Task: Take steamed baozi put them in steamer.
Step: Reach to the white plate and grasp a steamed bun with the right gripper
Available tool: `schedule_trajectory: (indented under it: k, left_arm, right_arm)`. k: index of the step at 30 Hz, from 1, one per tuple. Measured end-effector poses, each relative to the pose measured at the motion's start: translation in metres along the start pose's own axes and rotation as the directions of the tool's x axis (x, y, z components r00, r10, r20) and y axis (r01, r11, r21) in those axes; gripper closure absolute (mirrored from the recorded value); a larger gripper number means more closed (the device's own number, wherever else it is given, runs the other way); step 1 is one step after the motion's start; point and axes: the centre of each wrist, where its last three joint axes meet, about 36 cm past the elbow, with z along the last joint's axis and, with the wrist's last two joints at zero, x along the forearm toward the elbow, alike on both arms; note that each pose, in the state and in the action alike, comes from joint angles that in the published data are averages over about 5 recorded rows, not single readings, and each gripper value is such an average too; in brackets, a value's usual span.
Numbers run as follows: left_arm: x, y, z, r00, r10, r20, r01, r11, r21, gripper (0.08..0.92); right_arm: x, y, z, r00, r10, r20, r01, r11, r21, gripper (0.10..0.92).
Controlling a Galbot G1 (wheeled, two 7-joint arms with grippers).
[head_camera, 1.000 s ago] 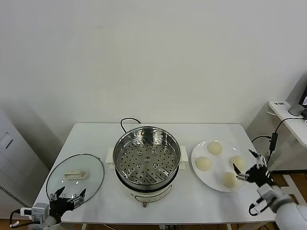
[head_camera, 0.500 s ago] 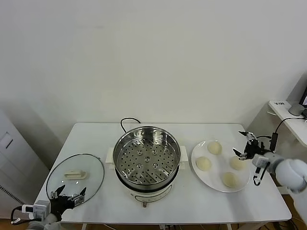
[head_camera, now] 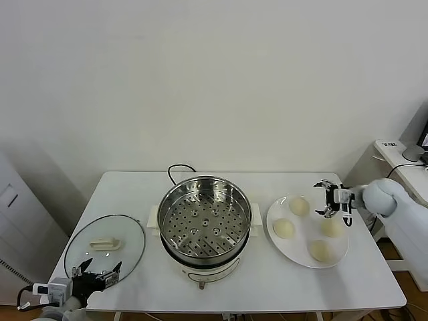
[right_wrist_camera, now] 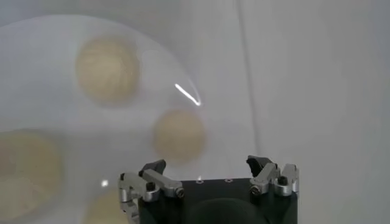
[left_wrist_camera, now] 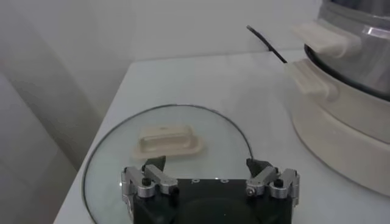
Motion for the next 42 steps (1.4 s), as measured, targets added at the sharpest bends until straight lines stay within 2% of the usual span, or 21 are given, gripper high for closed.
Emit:
schedule_trajectory:
  k: [9,21,30,37,42]
  left_arm:
    - [0.000,0.000,-0.001,1.0000,0.005,-0.003,-0.005,1.000,0.002,0.177]
    - [-0.001,0.000,-0.002,0.9998,0.019,-0.008,-0.019,1.000,0.015,0.177]
    - [-0.002,0.001,-0.003,0.9997,0.024,-0.010,-0.024,0.999,0.021,0.177]
    - [-0.002,0.001,-0.003,0.9996,0.025,-0.012,-0.024,0.999,0.025,0.177]
    - [-0.002,0.002,-0.003,0.9997,0.023,-0.013,-0.022,0.999,0.026,0.177]
  right_arm:
    - [-0.029,-0.039,-0.014,0.991,-0.130,-0.018,0.131,0.990,0.044,0.200]
    - [-0.068,-0.053,-0.035,0.972,-0.226,-0.066,0.231,0.969,0.092,0.202]
    - [-0.079,-0.056,-0.041,0.961,-0.258,-0.101,0.268,0.958,0.104,0.314]
    - [-0.086,-0.054,-0.046,0.957,-0.272,-0.102,0.283,0.953,0.113,0.421]
    - [-0.087,-0.053,-0.047,0.956,-0.274,-0.104,0.285,0.951,0.120,0.466]
